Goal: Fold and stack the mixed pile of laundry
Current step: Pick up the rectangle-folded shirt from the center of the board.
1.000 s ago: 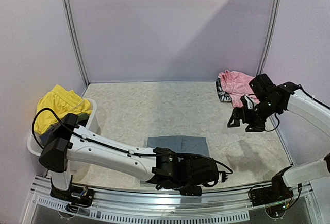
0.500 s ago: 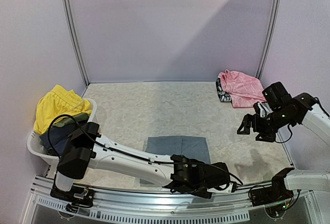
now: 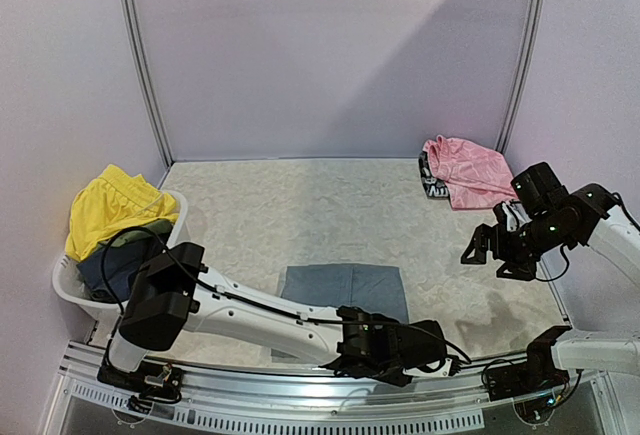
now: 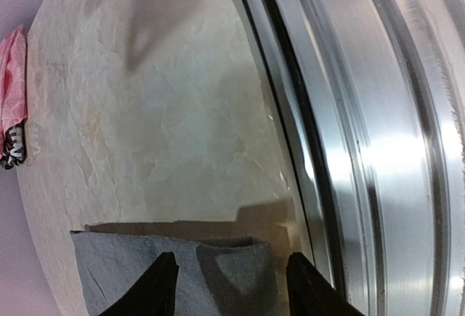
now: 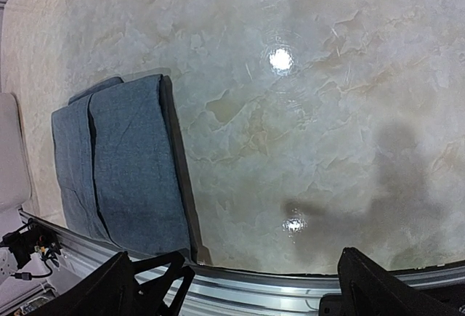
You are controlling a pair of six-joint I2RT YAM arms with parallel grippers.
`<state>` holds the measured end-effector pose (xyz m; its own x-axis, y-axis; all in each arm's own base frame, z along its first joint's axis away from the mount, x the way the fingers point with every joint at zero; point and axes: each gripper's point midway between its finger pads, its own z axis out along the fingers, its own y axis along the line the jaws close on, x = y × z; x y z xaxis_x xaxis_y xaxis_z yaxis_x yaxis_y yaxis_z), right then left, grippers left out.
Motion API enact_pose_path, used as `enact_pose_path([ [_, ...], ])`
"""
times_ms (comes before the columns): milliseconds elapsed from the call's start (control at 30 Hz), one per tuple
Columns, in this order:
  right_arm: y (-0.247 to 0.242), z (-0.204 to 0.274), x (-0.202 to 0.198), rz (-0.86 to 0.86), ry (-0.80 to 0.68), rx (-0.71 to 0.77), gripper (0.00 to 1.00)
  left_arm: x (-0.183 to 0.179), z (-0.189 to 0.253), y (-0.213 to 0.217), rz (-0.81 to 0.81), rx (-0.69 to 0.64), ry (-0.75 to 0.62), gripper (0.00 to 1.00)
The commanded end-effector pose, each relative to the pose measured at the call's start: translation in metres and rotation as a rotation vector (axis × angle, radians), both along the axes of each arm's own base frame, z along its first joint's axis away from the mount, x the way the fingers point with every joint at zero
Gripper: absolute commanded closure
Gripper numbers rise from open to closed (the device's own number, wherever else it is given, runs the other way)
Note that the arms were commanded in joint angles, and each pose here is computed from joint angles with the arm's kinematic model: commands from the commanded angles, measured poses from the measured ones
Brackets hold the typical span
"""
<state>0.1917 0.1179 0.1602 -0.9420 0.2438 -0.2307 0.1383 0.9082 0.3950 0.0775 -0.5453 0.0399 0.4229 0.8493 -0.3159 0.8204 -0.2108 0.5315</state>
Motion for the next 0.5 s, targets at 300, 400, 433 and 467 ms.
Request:
enact_pose_path([
  [300,0.003,-0.007,-0.007,-0.008,0.044,0.031,0.01,0.02,-0.035,0.011,0.061,0.037,-0.027,0.71],
  [400,0.004,-0.007,-0.008,-0.011,0.048,0.04,0.01,0.023,-0.036,0.015,0.073,0.041,-0.019,0.87],
  [433,0.005,-0.007,-0.007,-0.012,0.049,0.045,0.01,0.024,-0.036,0.016,0.075,0.042,-0.019,0.97],
  [467,0.007,-0.007,-0.007,-0.01,0.048,0.054,0.01,0.025,-0.033,0.017,0.083,0.035,-0.021,1.0],
])
